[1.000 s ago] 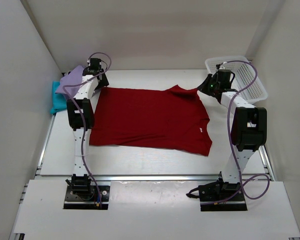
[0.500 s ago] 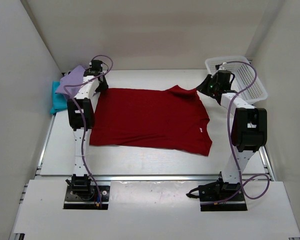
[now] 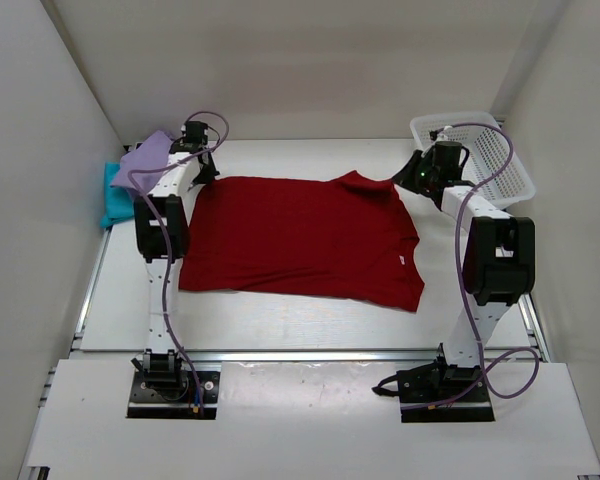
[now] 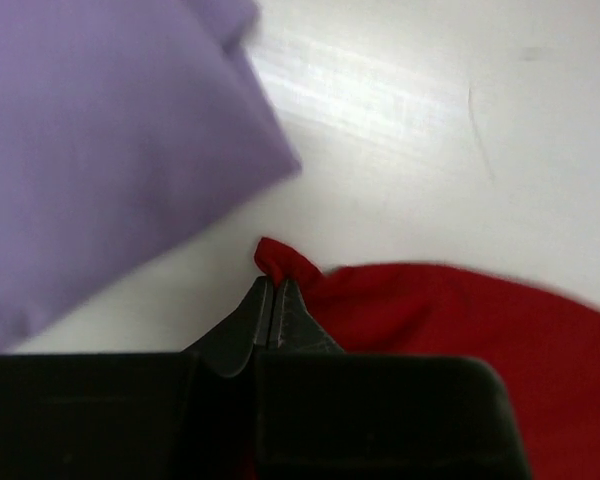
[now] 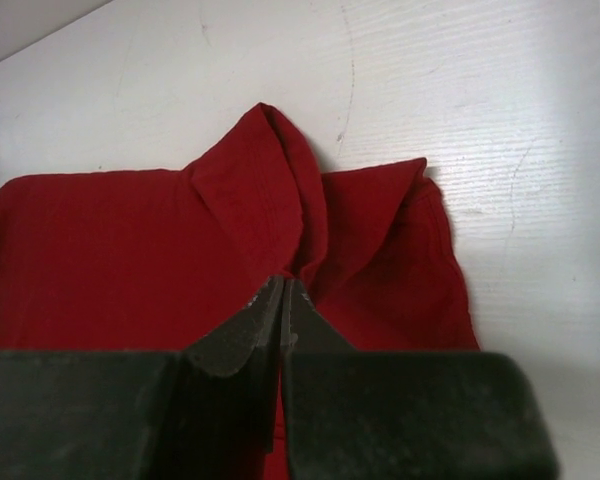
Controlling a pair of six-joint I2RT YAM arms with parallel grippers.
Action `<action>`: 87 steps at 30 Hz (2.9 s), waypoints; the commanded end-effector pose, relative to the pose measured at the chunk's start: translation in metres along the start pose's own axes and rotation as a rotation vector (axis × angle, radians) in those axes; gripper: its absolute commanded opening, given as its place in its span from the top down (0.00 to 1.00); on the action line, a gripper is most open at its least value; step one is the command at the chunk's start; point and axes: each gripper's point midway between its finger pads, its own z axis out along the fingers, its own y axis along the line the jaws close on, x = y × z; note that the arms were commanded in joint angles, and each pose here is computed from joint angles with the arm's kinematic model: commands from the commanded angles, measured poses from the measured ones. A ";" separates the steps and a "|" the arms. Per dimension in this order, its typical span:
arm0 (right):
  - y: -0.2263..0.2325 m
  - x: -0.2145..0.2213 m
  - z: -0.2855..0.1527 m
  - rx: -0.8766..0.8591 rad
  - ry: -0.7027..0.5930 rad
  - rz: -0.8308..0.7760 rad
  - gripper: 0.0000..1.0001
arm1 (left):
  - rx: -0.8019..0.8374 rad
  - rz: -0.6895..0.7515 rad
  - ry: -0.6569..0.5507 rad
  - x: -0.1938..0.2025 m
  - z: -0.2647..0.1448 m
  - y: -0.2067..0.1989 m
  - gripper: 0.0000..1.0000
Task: Fold and stack the t-shirts
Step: Grap the side of the flattened tshirt furthest away from the robot with both arms, then fold the other side of the tshirt into a rectangle
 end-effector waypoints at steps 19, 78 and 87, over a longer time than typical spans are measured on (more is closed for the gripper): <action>0.014 0.063 -0.121 0.020 -0.025 -0.053 1.00 | 0.345 -0.323 -0.128 0.026 -0.152 0.041 1.00; 0.043 0.149 -0.127 -0.149 0.034 -0.104 0.85 | 0.711 -0.111 -0.172 0.158 -0.269 -0.112 0.65; 0.072 0.143 -0.081 -0.319 0.075 -0.193 0.48 | 0.857 -0.046 -0.035 0.248 -0.286 -0.123 0.66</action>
